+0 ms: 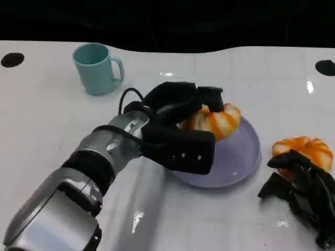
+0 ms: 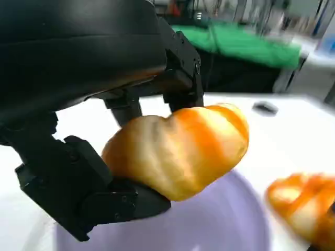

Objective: Grasp the bread from the table and place it into the plate.

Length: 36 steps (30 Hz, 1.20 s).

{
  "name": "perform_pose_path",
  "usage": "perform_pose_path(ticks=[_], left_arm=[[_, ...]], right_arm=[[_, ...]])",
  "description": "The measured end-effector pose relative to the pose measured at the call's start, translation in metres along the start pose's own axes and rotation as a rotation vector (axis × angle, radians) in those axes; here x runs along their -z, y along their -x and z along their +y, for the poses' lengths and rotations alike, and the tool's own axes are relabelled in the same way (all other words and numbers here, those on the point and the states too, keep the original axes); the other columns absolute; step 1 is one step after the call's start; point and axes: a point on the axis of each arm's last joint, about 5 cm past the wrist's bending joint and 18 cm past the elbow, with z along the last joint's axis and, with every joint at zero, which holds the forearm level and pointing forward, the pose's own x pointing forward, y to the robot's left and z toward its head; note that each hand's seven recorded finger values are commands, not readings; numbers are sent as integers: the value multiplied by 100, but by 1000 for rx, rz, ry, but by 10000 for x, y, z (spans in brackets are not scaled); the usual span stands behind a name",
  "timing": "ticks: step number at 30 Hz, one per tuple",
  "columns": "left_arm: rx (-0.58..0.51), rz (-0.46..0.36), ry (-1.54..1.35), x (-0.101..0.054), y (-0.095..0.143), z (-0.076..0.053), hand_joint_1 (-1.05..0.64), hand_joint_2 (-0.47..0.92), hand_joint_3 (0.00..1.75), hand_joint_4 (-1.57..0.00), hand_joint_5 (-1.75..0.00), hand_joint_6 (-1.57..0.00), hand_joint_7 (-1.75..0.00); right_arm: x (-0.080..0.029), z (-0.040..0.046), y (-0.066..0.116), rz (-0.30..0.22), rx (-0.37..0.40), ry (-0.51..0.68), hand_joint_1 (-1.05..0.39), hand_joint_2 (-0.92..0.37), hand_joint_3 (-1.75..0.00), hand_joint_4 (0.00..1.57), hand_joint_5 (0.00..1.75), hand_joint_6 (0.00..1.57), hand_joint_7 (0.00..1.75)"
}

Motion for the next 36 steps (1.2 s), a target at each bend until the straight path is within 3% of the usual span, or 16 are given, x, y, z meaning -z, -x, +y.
perform_pose_path(ticks=[7, 21, 25, 26, 28, 30, 33, 36], left_arm=[[47, 44, -60, 40, 15, 7, -92, 92, 69, -13, -27, -31, -7], [34, 40, -71, 26, 1, 48, -91, 92, 66, -19, -33, -38, -9], [8, 31, -65, 18, -3, 82, -87, 92, 59, -19, -47, -44, -11], [-2, 29, -64, 16, -5, 88, -86, 92, 55, -14, -66, -44, -18], [-30, 18, -60, 16, -1, 99, -85, 92, 54, -8, -84, -42, -25], [-62, 4, -55, 22, 8, 113, -85, 92, 53, -6, -88, -41, -28], [-80, 0, -52, 37, 20, 123, -85, 92, 52, -2, -103, -23, -61], [-98, -3, -31, 68, 55, 126, -85, 92, 52, -2, -104, -20, -68]], right_arm=[[0, 1, 5, -1, -2, 4, -54, -92, -23, 62, 158, 58, 127], [5, 0, 7, -1, -10, 3, -54, -92, -24, 61, 159, 58, 128], [5, -2, 9, -1, -10, 1, -53, -92, -23, 61, 158, 57, 127], [5, -2, 9, -1, -10, 1, -53, -92, -22, 62, 158, 58, 127], [5, -1, 8, -1, -9, 1, -53, -92, -22, 62, 157, 58, 127], [5, -1, 7, -1, -8, 1, -53, -92, -22, 62, 157, 58, 127], [5, -1, 7, -1, -7, 1, -52, -92, -21, 63, 156, 58, 126], [5, -2, 6, -1, -10, -7, -51, -92, -23, 63, 154, 57, 125]])
